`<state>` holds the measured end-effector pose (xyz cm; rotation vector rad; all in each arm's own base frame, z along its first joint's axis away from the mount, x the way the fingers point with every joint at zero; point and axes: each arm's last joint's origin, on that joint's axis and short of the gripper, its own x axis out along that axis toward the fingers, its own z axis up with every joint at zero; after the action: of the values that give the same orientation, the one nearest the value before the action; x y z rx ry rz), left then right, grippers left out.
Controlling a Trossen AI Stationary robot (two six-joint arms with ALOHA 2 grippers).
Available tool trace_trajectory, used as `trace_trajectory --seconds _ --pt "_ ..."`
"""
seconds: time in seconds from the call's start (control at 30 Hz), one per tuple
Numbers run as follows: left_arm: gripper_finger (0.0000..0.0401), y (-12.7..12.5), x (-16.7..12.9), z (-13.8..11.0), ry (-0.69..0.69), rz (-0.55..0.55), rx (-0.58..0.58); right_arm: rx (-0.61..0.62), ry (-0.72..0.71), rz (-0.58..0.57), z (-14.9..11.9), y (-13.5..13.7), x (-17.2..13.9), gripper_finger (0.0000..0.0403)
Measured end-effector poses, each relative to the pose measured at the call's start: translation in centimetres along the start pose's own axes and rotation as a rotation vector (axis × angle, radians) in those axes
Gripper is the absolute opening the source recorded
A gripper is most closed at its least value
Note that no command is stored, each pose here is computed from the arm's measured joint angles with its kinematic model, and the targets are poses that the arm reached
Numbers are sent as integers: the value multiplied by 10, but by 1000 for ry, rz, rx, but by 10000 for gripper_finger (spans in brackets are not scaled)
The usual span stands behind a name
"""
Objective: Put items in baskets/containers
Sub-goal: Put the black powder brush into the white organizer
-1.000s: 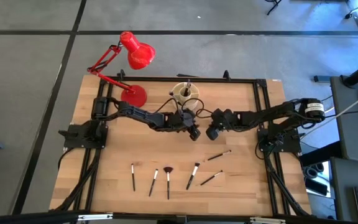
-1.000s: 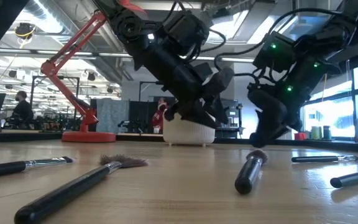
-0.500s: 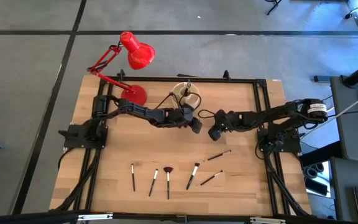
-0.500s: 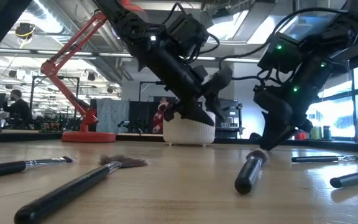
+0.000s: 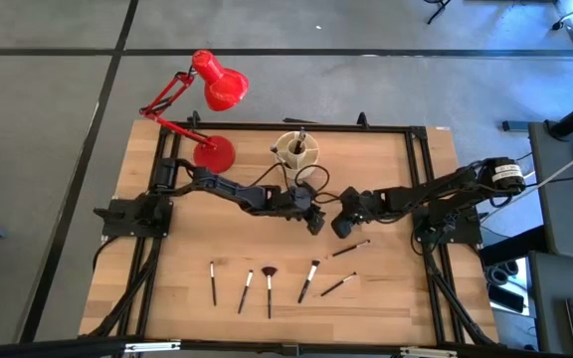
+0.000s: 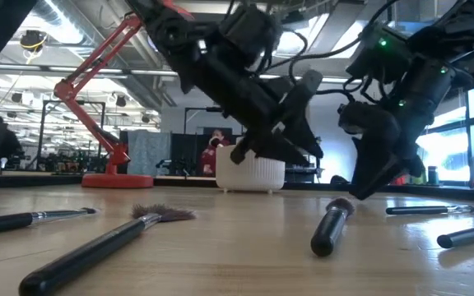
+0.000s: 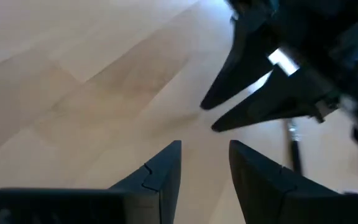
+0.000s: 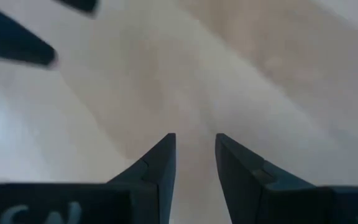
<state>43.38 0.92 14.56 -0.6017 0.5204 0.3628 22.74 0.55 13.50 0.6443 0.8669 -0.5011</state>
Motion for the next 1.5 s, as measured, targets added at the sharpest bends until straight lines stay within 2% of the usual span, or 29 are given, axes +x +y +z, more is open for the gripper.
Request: trace_trajectory --seconds 0.3,0.5,0.63,0.93,1.03,1.17,1.23,1.33,1.5 --pt "129 -33 -12 -25 1 -9 18 -16 44 -10 -6 2 -2 112" --pt "129 -39 -18 -44 35 96 18 -81 42 -53 15 5 -8 112" --pt "129 -36 -19 -48 56 135 -28 -126 25 -57 27 9 -12 112" --pt "129 -49 -25 -62 86 121 -74 -226 -107 -145 50 12 -18 112" --pt "129 -57 -27 -59 97 131 -66 -238 -153 -152 61 14 -21 112" --pt "129 -68 -32 -51 135 168 -41 -276 -255 -103 74 19 -23 112" --pt "129 -74 -36 -48 152 199 -21 -249 -288 -76 77 21 -24 112" --pt "129 -83 -42 -45 146 232 3 -240 -264 -64 75 20 -22 112" --pt "129 -86 -42 -48 111 269 -18 -336 -129 -93 65 13 -21 112"
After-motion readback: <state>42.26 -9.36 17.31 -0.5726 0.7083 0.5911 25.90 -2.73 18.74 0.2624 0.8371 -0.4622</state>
